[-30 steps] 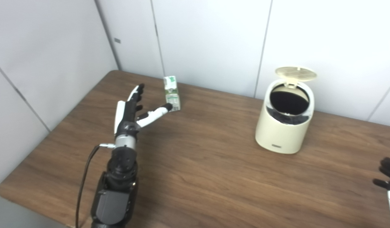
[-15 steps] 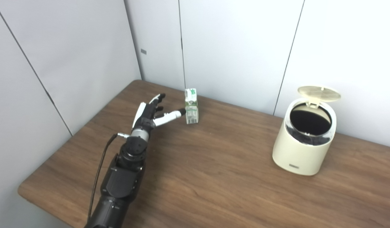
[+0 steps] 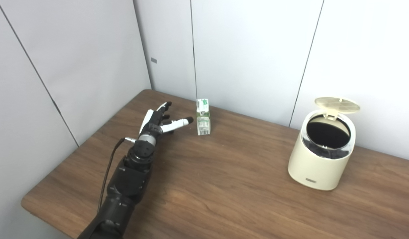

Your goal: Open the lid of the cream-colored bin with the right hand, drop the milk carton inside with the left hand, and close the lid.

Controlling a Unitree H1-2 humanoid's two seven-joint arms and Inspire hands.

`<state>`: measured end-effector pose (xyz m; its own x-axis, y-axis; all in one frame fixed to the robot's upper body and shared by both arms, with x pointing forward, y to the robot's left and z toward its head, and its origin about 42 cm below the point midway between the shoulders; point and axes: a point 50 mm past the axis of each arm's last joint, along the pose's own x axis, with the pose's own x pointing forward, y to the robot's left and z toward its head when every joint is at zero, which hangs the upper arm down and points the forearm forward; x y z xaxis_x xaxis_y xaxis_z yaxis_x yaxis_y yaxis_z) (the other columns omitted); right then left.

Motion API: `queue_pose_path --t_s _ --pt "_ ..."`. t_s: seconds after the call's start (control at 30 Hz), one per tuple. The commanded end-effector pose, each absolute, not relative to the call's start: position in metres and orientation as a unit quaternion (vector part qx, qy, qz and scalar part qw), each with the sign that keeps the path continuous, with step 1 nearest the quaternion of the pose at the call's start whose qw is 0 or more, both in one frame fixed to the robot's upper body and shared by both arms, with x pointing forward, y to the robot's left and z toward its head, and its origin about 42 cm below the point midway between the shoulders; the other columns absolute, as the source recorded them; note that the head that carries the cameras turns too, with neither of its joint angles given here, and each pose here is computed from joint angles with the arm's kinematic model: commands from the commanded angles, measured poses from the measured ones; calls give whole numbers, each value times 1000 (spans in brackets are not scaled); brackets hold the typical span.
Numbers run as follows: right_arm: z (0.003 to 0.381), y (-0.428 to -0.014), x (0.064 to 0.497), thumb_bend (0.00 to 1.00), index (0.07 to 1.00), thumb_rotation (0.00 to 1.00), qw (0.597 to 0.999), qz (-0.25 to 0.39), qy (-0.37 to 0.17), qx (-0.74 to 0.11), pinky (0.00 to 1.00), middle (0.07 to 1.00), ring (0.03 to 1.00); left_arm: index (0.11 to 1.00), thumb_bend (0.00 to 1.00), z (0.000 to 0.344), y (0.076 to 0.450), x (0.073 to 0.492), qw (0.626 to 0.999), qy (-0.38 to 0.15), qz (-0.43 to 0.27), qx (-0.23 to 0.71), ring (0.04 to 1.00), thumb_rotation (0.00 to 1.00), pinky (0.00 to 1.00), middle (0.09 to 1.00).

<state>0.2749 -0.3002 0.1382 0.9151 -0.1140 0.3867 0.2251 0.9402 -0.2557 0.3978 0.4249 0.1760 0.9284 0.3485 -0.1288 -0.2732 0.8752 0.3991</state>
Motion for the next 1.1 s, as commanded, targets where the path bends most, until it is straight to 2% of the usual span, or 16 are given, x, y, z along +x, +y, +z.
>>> queue_pose_path --t_s 0.0,0.17,0.3,0.57,0.6,0.63,0.67,0.77,0.93,1.07 --pt "142 -306 270 332 693 744 962 -88 -210 -153 501 720 692 985 1000 185 434 403 963 100 145 203 911 338 801 964" --pt "140 -306 268 351 684 778 961 -95 -209 -158 479 711 677 918 1000 186 439 410 960 107 128 223 851 315 744 896" --pt "139 -306 265 368 683 797 959 -97 -205 -167 470 713 675 917 1000 188 437 415 963 111 103 225 865 297 787 898" --pt "141 -305 259 396 654 807 959 -100 -199 -176 424 683 634 881 1000 197 429 428 961 96 60 253 848 277 770 869" --pt "141 -305 258 395 650 413 959 -100 -198 -177 426 678 629 884 1000 198 427 430 961 95 55 254 850 280 777 872" --pt "141 -305 258 395 646 169 959 -101 -197 -178 428 674 623 894 1000 198 427 431 961 94 52 253 855 279 781 882" --pt "141 -304 257 395 644 86 959 -103 -196 -179 428 672 621 897 1000 199 425 433 961 93 47 255 857 279 782 885" --pt "140 -304 257 396 633 9 958 -106 -196 -182 428 661 605 914 1000 201 420 439 961 90 40 257 865 285 785 898" --pt "139 -304 256 398 629 0 958 -102 -197 -184 428 659 599 905 1000 203 412 447 964 85 28 251 855 278 781 874" --pt "139 -303 256 400 617 0 959 -106 -194 -176 427 652 589 913 1000 204 405 454 966 83 17 245 872 277 797 894"
